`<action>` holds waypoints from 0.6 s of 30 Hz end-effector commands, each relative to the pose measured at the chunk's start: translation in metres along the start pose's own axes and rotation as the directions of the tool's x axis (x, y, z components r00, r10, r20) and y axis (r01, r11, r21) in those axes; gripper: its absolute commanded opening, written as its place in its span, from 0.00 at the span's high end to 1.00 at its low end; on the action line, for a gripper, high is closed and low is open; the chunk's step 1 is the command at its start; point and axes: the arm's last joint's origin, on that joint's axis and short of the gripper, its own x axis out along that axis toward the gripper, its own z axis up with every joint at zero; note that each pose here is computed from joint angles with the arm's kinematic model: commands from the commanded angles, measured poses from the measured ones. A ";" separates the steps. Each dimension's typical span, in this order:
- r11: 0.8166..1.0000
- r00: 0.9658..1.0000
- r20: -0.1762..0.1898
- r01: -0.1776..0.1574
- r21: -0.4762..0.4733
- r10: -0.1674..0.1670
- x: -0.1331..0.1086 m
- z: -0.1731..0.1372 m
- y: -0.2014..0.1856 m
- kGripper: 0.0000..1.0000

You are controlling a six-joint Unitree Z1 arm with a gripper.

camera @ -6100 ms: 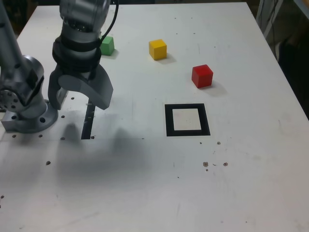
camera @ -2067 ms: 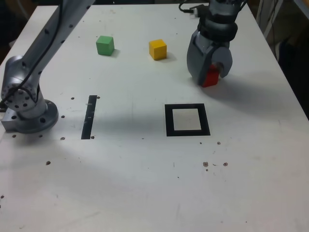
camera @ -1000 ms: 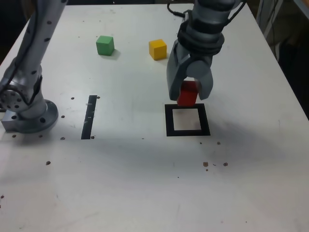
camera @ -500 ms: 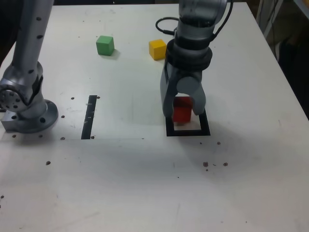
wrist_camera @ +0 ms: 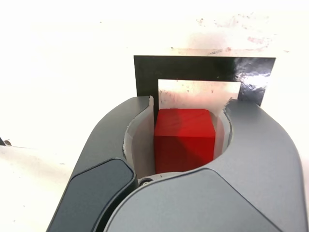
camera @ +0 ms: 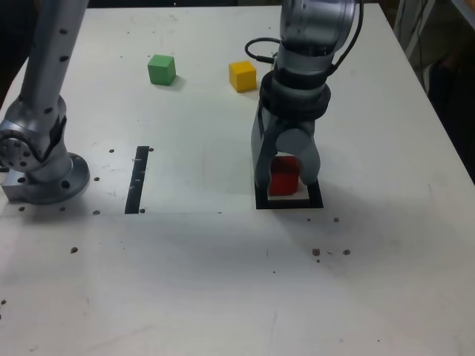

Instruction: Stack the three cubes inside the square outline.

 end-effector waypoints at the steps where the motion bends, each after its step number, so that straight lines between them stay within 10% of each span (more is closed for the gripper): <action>1: 1.000 1.000 -0.006 0.004 -0.001 -0.004 0.002 0.002 -0.001 0.64; 10: 1.000 1.000 -0.031 -0.002 -0.003 0.002 -0.002 -0.001 0.000 0.11; 18: 0.997 0.997 -0.008 -0.072 -0.028 0.072 -0.044 -0.028 0.014 0.01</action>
